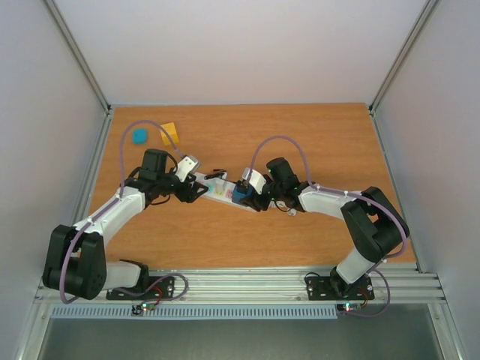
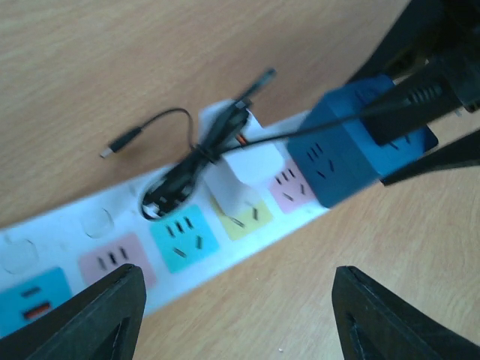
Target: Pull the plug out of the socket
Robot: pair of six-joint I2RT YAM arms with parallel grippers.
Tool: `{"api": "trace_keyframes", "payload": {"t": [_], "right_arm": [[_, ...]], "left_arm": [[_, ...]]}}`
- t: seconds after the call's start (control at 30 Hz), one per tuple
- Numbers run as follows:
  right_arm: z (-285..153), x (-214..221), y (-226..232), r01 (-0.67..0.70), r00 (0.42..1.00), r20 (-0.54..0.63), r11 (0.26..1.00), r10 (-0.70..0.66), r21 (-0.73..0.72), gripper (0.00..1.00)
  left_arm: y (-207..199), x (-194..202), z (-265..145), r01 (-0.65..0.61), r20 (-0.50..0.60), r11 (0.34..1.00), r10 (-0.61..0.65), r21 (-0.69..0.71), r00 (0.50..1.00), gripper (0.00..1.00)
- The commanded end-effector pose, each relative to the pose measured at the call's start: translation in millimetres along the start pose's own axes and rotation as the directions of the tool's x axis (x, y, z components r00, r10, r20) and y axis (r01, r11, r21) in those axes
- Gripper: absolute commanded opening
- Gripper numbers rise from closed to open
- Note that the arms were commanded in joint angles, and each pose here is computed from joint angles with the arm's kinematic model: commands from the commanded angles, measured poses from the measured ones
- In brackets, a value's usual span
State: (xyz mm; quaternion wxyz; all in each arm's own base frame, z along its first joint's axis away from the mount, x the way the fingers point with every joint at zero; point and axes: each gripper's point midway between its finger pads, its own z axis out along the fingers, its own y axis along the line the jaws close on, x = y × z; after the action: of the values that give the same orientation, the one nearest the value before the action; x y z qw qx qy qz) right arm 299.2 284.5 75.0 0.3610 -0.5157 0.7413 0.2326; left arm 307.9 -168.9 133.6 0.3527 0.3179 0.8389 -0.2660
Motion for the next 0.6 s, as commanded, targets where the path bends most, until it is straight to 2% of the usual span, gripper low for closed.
{"api": "trace_keyframes", "payload": {"t": [0.0,0.33,0.57], "right_arm": [[10.6,9.7,-11.6,-0.124,0.992,-0.007,0.989,0.125,0.076,0.37],[19.3,5.8,5.6,-0.145,0.988,-0.039,0.989,0.147,0.03,0.37],[26.3,4.9,5.2,-0.169,0.984,-0.052,0.985,0.171,0.046,0.38]], "left_arm": [[-5.4,-7.7,8.9,-0.064,0.035,0.998,0.064,-0.016,0.997,0.69],[-7.1,-17.9,43.2,-0.096,0.029,0.995,0.097,-0.025,0.995,0.59],[-2.4,-27.6,55.4,-0.097,0.098,0.992,0.104,-0.077,0.99,0.56]]}}
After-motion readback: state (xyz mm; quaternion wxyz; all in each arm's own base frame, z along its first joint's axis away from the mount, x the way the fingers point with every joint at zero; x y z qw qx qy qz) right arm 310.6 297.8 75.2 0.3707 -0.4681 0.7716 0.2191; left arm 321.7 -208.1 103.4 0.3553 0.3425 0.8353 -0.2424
